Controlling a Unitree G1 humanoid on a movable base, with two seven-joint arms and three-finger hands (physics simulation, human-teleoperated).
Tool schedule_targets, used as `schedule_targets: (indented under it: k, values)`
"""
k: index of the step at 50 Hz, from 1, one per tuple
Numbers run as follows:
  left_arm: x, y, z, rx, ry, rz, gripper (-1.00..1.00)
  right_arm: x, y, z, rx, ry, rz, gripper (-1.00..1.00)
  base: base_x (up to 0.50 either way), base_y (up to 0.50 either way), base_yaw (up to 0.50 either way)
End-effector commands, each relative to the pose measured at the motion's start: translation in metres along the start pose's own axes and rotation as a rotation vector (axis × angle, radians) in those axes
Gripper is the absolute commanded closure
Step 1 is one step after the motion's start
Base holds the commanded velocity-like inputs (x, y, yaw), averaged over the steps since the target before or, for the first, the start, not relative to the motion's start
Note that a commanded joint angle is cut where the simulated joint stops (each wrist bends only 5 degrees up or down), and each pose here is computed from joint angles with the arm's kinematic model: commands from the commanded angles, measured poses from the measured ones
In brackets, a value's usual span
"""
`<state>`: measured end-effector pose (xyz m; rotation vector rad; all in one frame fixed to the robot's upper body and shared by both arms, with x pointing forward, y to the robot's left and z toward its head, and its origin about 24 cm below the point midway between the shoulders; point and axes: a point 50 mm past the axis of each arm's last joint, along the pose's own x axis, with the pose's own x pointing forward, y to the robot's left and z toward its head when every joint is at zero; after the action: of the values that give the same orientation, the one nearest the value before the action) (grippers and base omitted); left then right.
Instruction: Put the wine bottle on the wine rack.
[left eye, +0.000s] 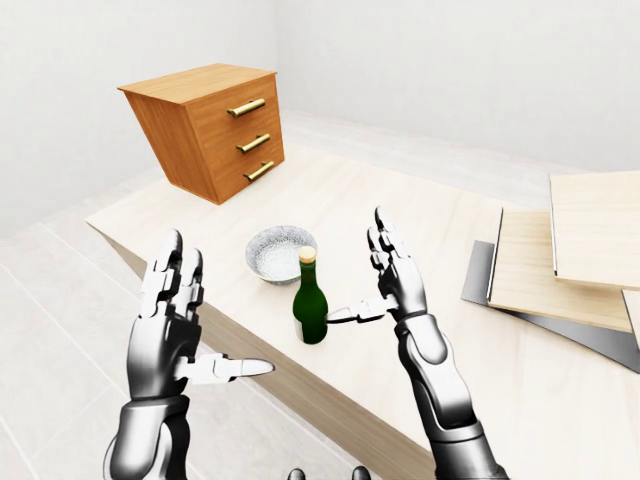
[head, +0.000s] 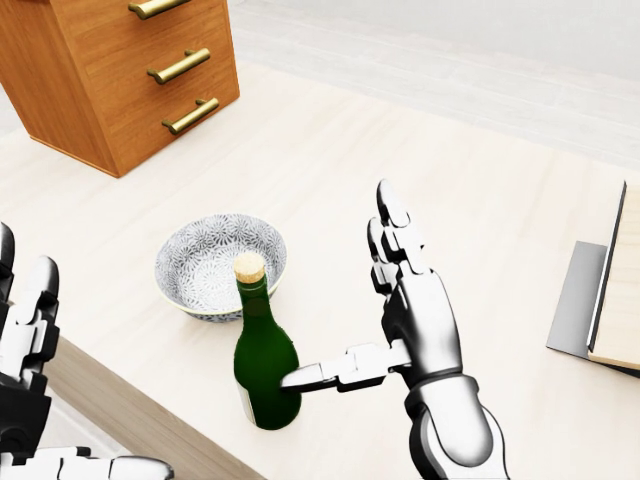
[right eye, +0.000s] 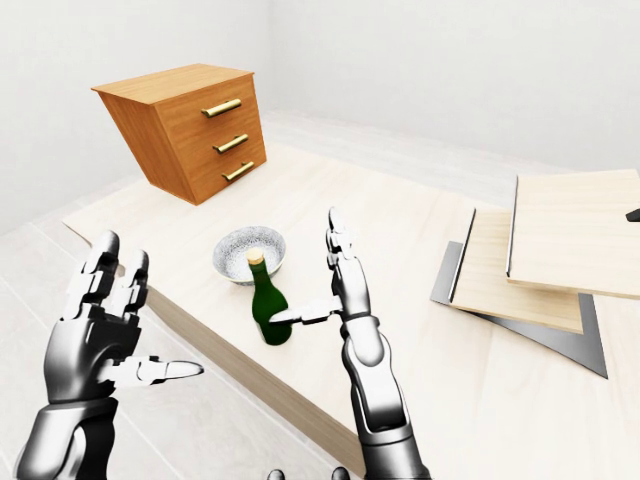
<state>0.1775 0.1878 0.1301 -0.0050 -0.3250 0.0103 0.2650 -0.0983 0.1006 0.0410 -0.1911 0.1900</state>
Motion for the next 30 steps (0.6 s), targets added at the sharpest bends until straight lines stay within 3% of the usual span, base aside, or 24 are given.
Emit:
schedule_targets:
  k: [1,15,30]
  values:
    - [0.0,0.002,0.003,0.003,-0.015,0.003,-1.0,0.013,0.014,0.007,0.007,-0.03,0.023,-1.0,0.0,0.0,0.0]
    - [-0.002,0.003,0.007,0.005,-0.029,0.005,-1.0,0.032,0.024,0.018,0.031,-0.068,0.045,-1.0,0.0,0.0,0.0]
    - [-0.002,0.005,0.006,0.001,-0.024,0.011,-1.0,0.037,0.041,0.008,0.028,-0.02,0.091,-1.0,0.0,0.0,0.0]
